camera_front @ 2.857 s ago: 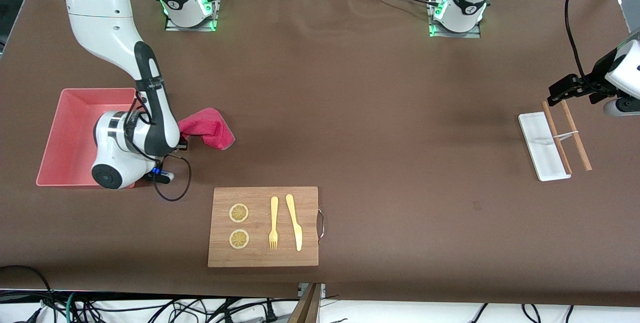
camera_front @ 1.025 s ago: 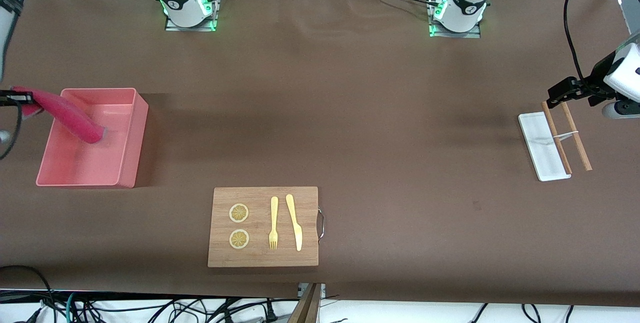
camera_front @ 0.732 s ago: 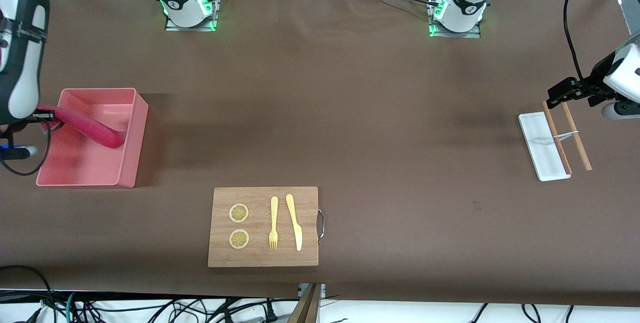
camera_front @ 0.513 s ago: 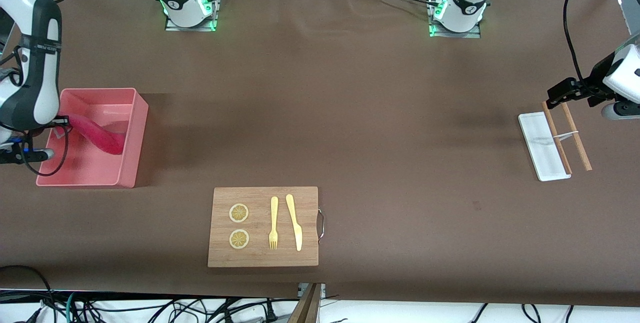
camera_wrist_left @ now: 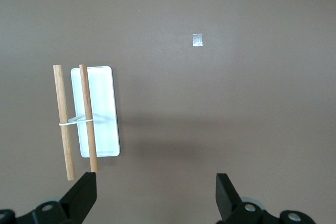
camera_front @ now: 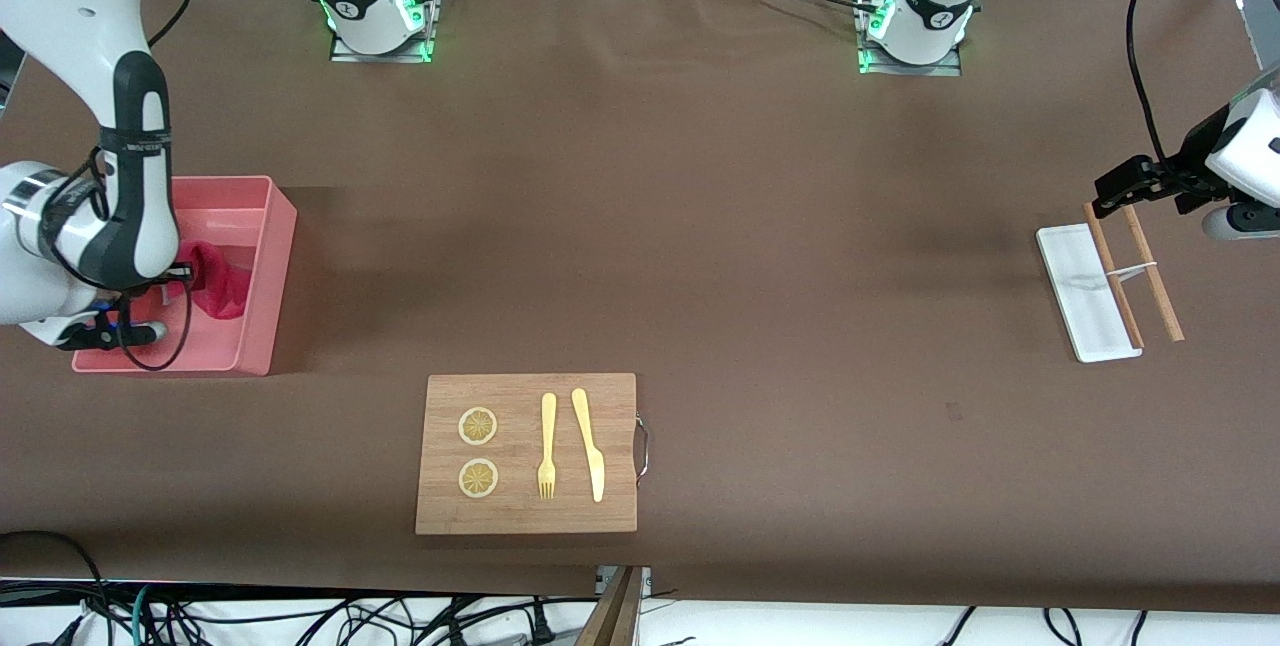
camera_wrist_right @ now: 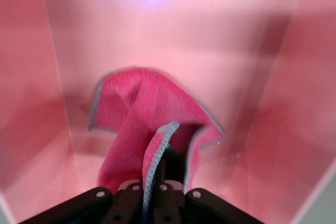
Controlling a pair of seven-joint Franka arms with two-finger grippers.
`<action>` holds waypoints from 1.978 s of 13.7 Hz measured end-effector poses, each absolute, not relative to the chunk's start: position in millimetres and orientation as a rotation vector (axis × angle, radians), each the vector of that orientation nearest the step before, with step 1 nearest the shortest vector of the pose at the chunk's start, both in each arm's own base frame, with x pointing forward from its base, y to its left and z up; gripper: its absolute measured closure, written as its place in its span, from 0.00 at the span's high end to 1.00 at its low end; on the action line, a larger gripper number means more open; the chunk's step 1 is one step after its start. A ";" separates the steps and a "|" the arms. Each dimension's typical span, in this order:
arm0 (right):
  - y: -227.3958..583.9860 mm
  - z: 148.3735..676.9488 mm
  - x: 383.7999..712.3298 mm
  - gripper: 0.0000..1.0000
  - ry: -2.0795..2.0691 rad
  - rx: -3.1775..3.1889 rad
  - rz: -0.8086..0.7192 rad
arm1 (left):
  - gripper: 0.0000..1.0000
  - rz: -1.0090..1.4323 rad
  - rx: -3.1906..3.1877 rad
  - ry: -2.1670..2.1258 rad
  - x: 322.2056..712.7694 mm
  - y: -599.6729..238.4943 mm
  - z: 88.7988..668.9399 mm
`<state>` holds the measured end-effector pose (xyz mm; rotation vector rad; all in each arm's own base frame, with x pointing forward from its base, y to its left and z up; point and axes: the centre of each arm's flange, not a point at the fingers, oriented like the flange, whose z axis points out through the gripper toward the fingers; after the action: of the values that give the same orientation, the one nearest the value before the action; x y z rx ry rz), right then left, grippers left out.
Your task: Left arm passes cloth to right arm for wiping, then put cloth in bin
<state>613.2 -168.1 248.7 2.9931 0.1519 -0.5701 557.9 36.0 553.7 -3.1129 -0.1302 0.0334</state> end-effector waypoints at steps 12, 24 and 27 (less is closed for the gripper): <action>-129.5 469.5 609.9 1.00 0.243 3.165 -0.403 | 1.00 0.033 -3.113 -0.129 558.1 35.5 553.6; -83.0 620.1 574.8 1.00 0.339 3.061 -0.152 | 1.00 0.033 -3.113 -0.128 558.2 35.3 553.5; -26.6 630.2 565.1 1.00 0.190 3.059 -0.195 | 1.00 0.033 -3.113 -0.128 558.2 35.1 553.4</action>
<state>565.1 -26.6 630.2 3.0591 0.1897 -0.1955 558.2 35.1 553.4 -3.1129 -0.1278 0.0331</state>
